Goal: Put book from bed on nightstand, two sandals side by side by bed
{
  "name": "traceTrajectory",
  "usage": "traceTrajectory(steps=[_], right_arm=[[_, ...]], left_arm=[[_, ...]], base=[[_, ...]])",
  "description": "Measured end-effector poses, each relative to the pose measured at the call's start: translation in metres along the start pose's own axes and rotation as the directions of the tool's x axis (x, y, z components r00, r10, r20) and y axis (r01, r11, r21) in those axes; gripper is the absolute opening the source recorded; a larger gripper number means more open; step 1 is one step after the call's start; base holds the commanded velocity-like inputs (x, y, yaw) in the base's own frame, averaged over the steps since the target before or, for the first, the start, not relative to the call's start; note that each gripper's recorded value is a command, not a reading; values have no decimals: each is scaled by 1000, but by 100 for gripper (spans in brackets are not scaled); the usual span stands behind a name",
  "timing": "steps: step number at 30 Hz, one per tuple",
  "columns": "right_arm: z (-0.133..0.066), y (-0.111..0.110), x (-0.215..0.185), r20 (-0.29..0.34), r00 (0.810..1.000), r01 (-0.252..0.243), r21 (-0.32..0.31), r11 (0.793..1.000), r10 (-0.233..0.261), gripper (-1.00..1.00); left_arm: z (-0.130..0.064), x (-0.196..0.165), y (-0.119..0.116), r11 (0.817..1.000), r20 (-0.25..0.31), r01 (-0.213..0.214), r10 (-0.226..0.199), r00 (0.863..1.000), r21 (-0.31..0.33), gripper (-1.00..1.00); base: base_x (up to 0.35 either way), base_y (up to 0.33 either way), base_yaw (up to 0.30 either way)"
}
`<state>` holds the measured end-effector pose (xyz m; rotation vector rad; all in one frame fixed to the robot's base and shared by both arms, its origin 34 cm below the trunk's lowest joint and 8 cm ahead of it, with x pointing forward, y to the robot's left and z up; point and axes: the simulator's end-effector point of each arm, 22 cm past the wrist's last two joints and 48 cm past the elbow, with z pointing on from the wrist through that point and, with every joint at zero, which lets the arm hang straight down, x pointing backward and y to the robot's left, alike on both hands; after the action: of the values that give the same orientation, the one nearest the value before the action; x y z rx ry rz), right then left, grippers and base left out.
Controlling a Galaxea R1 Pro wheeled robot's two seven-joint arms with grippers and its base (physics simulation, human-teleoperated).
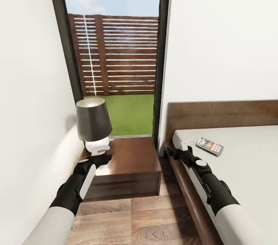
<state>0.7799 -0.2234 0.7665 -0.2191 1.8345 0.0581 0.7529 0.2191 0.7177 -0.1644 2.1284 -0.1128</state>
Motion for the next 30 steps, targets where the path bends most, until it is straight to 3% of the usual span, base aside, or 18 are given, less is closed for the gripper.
traceTrajectory(steps=[11,30], right_arm=[[-3,-3,-24,8,1000,3,1,1000,-3,100],[-9,-6,-61,9,1000,1,1,1000,-1,100]], left_arm=[[-9,-20,-3,1000,0,0,0,1000,-1,100],[-25,-54,-9,1000,0,-1,1,1000,-2,100]], base=[[47,0,0],[308,0,0]])
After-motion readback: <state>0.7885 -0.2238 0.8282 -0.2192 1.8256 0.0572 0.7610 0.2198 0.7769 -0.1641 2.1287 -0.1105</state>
